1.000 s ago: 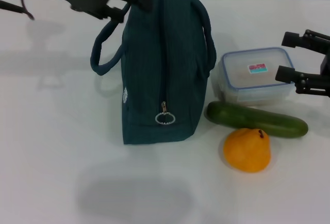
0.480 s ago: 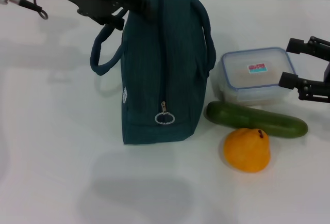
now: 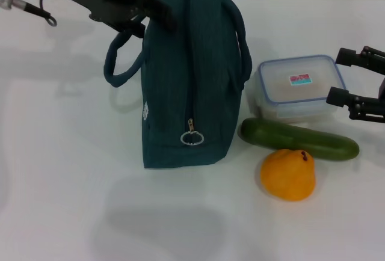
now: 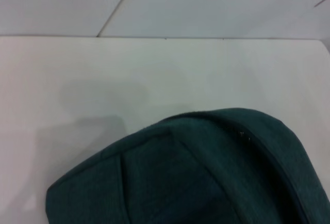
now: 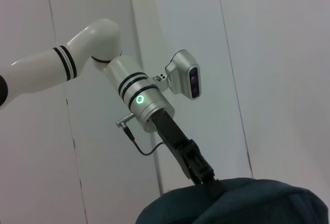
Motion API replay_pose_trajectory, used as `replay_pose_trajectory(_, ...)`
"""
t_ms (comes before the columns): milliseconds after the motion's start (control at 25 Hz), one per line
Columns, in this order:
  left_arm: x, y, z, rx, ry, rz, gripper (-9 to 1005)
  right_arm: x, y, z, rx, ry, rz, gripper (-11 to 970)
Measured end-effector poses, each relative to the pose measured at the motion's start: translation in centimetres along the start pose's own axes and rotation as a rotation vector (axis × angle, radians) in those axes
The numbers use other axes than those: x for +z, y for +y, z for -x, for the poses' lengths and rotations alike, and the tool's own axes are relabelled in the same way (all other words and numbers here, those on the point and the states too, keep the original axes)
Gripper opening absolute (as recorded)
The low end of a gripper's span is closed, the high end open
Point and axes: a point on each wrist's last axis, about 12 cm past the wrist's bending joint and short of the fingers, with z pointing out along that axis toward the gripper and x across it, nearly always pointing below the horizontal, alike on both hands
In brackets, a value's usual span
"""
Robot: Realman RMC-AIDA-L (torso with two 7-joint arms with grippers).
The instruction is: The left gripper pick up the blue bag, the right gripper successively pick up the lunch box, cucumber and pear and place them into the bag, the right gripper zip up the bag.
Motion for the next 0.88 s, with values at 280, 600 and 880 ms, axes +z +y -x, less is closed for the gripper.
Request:
replay_pose_trajectory(280, 0.6, 0.16, -0.4, 0.059, 0.027, -0.021, 642, 0.02, 0.09, -0.1, 0.003, -0.001, -0.001, 841)
replay_pose_trajectory(600, 0.5, 0.23, -0.44, 0.048, 0.021, -0.025, 417, -0.55, 0.31, -0.38, 0.013, -0.014, -0.023, 841)
replay_pose_trajectory(880, 0.44, 0.22, -0.4, 0.047, 0.02, -0.025, 215, -0.82, 0.36, -0.84, 0.042, -0.056, -0.081, 841)
